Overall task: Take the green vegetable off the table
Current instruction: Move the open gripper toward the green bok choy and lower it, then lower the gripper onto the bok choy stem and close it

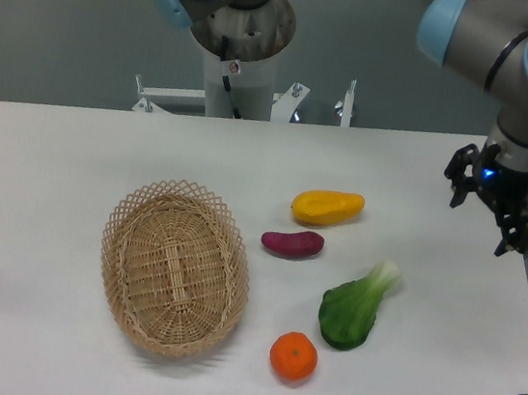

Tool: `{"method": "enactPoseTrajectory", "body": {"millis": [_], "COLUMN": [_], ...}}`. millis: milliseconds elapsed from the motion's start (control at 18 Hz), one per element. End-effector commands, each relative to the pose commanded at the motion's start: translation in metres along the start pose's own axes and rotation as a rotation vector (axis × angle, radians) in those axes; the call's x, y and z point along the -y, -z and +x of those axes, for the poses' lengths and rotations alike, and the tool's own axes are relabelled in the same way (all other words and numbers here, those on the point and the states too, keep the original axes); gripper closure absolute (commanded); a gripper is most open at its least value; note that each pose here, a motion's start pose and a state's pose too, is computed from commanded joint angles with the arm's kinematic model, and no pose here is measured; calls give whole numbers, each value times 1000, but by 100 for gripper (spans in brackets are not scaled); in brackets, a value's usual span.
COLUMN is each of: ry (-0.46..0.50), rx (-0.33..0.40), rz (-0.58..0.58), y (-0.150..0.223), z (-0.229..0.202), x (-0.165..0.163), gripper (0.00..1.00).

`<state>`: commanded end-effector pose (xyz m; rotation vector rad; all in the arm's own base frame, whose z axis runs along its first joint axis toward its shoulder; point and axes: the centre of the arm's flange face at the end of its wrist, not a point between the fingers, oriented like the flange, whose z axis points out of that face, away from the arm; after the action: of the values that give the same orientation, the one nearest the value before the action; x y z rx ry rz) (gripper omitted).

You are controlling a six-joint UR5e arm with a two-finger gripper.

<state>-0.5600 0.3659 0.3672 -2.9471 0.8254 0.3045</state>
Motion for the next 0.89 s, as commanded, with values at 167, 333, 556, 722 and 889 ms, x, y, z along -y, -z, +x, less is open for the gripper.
{"method": "enactPoseTrajectory", "body": {"millis": [167, 333, 556, 722, 889], "ry": [-6, -20, 93, 101, 117], "rx": [7, -34, -13, -49, -88], "rz": [4, 8, 12, 15, 16], "y": [-24, -52, -85, -105, -121], "z": [2, 3, 8, 20, 37], "x": [6, 15, 30, 42, 45], "gripper": [0, 0, 0, 0, 0]}}
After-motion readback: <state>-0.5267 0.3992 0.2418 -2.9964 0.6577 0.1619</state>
